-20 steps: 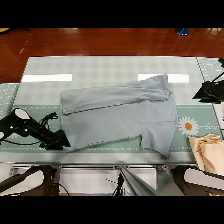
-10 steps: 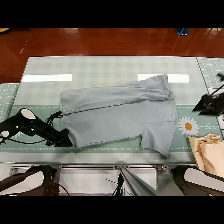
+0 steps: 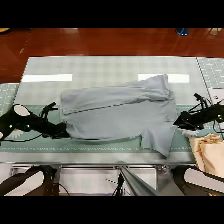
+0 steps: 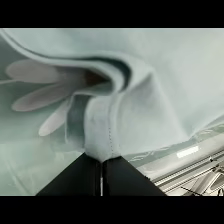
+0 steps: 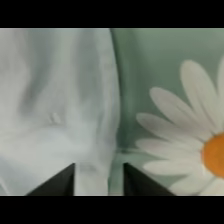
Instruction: Fold the shirts.
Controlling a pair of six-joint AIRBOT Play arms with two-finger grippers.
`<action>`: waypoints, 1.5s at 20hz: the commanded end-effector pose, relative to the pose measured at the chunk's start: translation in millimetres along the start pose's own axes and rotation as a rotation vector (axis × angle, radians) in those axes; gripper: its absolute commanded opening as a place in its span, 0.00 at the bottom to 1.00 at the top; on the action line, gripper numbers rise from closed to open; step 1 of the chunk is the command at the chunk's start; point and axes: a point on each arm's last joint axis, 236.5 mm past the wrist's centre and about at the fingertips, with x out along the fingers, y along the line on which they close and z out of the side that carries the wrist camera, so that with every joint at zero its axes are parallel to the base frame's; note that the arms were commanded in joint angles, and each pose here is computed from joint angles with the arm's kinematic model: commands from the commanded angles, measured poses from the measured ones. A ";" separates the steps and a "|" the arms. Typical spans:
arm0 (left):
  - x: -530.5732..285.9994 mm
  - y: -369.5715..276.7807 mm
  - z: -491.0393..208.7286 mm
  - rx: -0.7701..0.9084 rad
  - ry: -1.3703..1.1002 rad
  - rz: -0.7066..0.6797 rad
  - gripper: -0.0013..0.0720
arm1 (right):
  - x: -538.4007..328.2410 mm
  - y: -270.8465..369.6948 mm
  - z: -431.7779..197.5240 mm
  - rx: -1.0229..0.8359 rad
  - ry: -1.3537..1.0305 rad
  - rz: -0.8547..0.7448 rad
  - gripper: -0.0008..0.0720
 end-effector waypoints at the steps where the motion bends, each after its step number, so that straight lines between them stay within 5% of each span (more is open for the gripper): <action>1: -15.0 -11.3 12.5 0.030 -0.031 -0.013 0.05 | 17.2 10.4 16.3 -0.034 -0.072 -0.035 0.27; 2: -21.0 -13.9 19.4 0.043 -0.050 -0.010 0.04 | 19.1 14.9 19.0 -0.052 -0.080 -0.040 0.08; 3: -29.7 -18.1 28.0 0.061 -0.075 -0.008 0.05 | 18.2 21.3 20.5 -0.066 -0.079 -0.034 0.04; 6: -76.0 -39.8 65.2 0.148 -0.225 0.014 0.04 | -16.5 52.3 37.3 -0.124 -0.124 0.024 0.04; 12: -158.2 -68.2 139.3 0.160 -0.575 0.050 0.04 | -177.3 166.3 170.7 -0.157 -0.772 0.297 0.04; 27: -58.7 2.1 202.3 -0.075 -0.458 0.039 0.05 | -39.5 163.5 244.4 -0.151 -0.720 0.138 0.05; 28: -58.1 3.4 204.1 -0.078 -0.463 0.041 0.09 | -39.6 158.6 244.2 -0.182 -0.719 0.103 0.16; 29: -57.8 3.6 203.9 -0.077 -0.461 0.041 0.21 | -40.5 156.3 242.6 -0.207 -0.708 0.081 0.54; 30: -57.9 2.8 202.7 -0.077 -0.457 0.039 0.49 | -42.6 155.7 237.7 -0.262 -0.680 0.056 0.79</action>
